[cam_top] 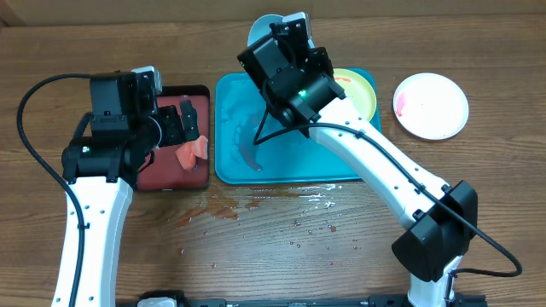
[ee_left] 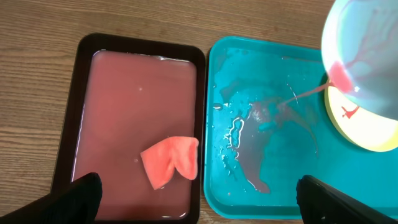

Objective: Clean dirty plates on tray and stack at the side
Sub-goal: 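Lift the light blue plate with the right gripper and tilt it upward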

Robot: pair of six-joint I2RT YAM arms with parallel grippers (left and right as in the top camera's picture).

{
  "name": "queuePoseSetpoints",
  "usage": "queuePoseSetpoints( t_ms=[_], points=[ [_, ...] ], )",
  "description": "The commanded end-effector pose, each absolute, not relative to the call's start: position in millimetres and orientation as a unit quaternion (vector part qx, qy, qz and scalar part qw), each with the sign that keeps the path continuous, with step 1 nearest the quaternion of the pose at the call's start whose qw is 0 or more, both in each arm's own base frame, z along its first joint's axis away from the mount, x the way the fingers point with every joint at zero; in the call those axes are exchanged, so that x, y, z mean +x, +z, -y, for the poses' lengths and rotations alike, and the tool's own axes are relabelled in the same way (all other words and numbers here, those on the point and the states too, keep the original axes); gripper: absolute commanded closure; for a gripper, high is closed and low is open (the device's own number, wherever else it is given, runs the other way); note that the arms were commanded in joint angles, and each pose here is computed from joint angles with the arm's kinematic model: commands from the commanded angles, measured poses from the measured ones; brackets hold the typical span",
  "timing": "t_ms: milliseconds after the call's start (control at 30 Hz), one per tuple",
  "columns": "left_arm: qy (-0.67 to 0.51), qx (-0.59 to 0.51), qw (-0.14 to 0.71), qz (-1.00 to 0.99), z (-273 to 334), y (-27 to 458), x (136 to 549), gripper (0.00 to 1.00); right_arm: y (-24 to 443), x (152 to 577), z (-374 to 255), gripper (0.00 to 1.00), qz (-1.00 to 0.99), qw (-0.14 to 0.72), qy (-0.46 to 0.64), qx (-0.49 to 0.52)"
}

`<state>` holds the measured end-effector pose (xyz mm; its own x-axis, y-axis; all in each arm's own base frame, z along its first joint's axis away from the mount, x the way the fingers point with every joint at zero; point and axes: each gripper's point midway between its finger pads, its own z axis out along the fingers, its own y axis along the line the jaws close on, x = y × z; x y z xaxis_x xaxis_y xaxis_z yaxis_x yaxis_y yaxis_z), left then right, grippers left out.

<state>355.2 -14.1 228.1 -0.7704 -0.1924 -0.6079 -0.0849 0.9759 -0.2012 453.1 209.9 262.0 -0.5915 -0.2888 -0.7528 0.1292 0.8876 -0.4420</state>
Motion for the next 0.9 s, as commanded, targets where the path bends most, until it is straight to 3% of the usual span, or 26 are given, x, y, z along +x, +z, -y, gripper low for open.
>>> queuePoseSetpoints(
  t_ms=[0, 433, 733, 867],
  points=[
    [-0.084, -0.067, 0.347, -0.932, 14, 240, 356, 0.00, 295, 449, -200, 0.96, -0.828, 0.487, -0.278, -0.021],
    [-0.084, -0.067, 0.347, -0.932, 14, 240, 356, 0.00, 290, 443, -234, 0.96, -0.826, 0.495, -0.258, -0.072],
    [-0.084, -0.067, 0.347, -0.932, 14, 240, 356, 0.00, 304, 448, -228, 0.96, -0.800, 0.511, -0.307, -0.075],
    [-0.084, -0.067, 0.346, -0.932, 14, 240, 355, 0.00, 287, 446, -240, 0.96, -0.819, 0.493, -0.274, -0.107]
  ],
)
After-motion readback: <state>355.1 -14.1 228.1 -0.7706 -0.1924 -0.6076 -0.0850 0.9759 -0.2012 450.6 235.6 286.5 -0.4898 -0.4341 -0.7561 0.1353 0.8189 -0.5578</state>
